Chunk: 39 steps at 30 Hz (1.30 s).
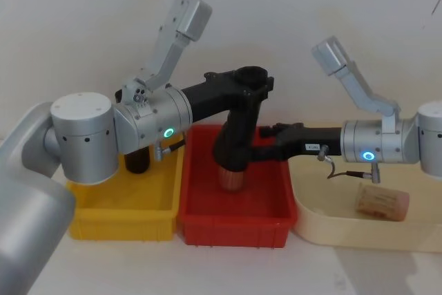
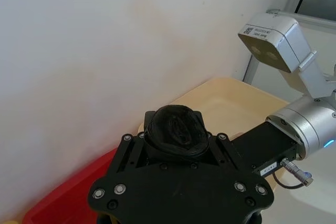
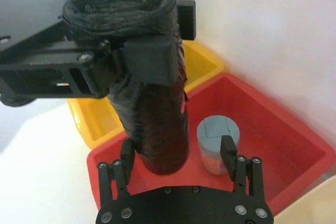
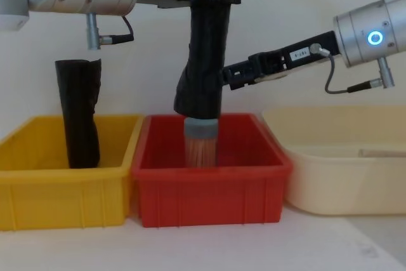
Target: Pick up the garbage bag with the one hand and transfer it to the other hand.
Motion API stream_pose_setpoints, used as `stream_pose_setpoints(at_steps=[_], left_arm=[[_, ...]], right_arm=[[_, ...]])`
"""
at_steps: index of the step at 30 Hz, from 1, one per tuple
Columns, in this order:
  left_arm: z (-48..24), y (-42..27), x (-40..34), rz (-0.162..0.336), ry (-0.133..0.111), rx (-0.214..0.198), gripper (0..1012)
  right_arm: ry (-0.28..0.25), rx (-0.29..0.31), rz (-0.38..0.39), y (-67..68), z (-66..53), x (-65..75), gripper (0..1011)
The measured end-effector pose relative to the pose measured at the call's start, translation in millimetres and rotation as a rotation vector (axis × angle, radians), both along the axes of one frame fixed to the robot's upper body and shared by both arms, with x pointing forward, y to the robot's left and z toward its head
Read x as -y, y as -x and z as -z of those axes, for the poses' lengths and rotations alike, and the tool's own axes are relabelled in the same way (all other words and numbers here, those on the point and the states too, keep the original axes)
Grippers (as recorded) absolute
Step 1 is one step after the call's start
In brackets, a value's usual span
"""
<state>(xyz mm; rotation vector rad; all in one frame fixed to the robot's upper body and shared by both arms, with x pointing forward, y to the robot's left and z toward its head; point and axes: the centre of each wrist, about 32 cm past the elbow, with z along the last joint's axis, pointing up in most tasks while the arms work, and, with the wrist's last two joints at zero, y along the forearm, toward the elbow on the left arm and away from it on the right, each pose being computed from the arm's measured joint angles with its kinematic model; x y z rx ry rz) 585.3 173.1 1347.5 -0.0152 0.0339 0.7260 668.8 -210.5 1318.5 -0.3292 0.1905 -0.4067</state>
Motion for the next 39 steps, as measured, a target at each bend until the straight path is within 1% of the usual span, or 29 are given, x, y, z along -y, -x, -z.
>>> stream_pose_setpoints(at_steps=[12,22,39], left_arm=[[0.1,0.0,0.0,0.000,0.000,0.000,379],[0.1,0.0,-0.1,0.000,0.000,-0.001,379],[0.1,0.0,-0.1,0.000,0.000,0.000,379]], right_arm=[[-0.049,-0.006,-0.005,-0.1,-7.2,1.1,999],[-0.061,-0.006,-0.017,-0.5,-10.4,-0.5,999],[-0.066,-0.006,-0.024,-1.0,-11.6,-2.3,999]])
